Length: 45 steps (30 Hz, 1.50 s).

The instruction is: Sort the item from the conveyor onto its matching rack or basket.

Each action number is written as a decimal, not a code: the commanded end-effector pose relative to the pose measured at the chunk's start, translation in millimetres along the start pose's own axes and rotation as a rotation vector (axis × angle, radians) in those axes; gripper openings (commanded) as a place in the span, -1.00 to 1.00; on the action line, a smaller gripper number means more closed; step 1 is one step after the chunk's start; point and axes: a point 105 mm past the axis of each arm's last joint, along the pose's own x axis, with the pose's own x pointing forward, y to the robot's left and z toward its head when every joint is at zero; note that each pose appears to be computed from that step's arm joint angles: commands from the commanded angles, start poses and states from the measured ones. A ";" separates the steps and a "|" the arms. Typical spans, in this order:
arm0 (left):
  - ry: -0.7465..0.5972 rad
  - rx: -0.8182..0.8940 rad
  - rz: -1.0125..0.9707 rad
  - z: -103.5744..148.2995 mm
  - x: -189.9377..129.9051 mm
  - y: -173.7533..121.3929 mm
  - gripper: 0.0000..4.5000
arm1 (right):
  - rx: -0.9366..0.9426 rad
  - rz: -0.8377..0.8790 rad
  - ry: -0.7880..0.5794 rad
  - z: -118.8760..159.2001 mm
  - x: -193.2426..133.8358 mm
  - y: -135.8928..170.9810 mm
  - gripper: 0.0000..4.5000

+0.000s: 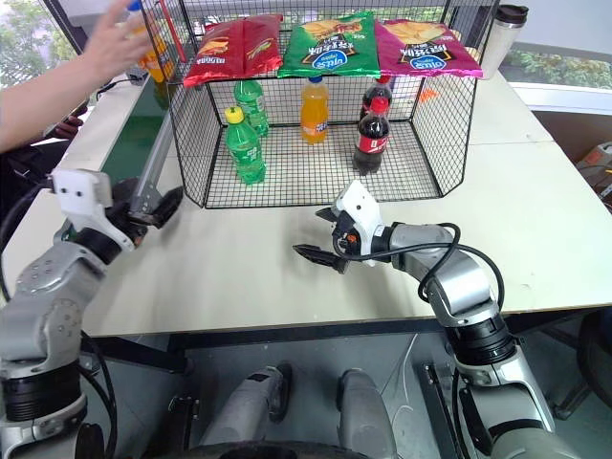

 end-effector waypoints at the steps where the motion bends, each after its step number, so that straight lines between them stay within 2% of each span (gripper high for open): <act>1: -0.059 0.026 0.066 20.7 -9.8 16.5 1.00 | -0.057 0.033 -0.068 21.4 2.7 4.6 0.98; 14: -0.002 0.015 0.225 4.5 -29.8 58.2 1.00 | -0.099 0.115 -0.159 51.3 4.4 22.7 0.98; 24: 0.022 -0.009 0.284 -8.8 -26.8 66.7 1.00 | -0.097 0.199 -0.236 70.0 1.1 40.5 0.98; 45: 0.011 -0.013 0.315 -8.1 -20.7 70.9 1.00 | -0.091 0.191 -0.222 66.3 0.5 39.6 0.98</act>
